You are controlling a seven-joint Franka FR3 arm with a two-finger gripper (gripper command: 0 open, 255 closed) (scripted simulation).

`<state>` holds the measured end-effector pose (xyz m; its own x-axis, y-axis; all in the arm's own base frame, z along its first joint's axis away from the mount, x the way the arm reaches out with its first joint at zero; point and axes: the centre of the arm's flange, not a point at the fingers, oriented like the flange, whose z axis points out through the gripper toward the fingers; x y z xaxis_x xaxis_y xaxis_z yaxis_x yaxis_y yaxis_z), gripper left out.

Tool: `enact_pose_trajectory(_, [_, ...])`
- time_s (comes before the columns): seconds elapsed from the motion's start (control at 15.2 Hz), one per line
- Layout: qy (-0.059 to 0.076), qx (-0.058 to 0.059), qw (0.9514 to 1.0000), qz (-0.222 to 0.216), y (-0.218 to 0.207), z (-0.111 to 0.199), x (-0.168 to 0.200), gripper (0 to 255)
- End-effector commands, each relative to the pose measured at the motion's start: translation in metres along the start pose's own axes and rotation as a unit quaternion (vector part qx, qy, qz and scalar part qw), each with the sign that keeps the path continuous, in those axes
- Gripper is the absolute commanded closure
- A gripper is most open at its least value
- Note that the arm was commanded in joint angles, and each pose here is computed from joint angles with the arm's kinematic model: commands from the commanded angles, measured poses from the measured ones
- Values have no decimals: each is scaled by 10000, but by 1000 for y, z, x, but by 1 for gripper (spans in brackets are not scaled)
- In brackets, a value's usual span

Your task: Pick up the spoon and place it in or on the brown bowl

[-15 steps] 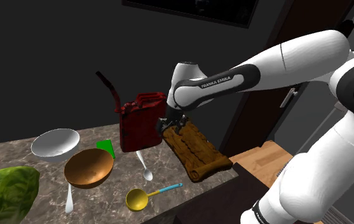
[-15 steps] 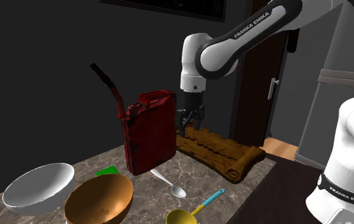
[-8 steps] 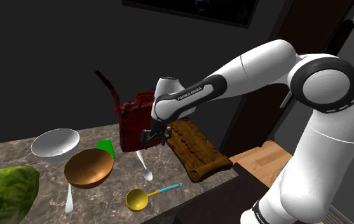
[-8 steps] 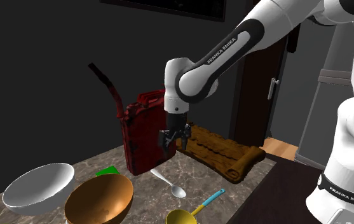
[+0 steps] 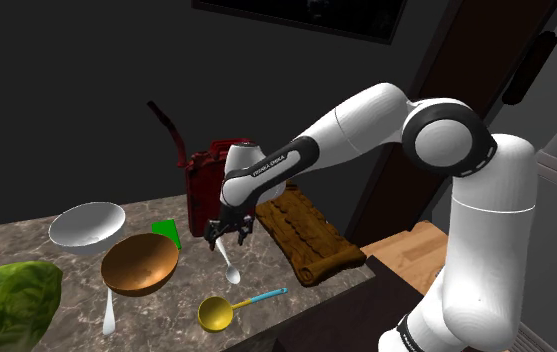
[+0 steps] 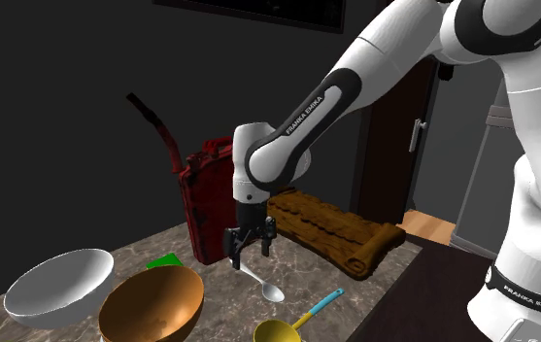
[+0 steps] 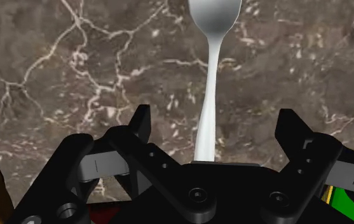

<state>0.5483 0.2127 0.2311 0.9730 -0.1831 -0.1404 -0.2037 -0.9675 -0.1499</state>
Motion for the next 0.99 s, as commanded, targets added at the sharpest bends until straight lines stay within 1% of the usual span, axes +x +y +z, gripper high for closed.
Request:
enact_pose_trajectory(0.0, [-5,2,10000,5,0,9,0,0])
enact_pose_trajectory(0.26, [-5,2,10000,5,0,28,0,0])
enact_pose_trajectory(0.73, [-5,2,10000,5,0,28,0,0])
enact_pose_trajectory(0.79, [-5,2,10000,5,0,28,0,255])
enact_pose_trajectory(0.92, [-5,2,10000,5,0,28,0,255])
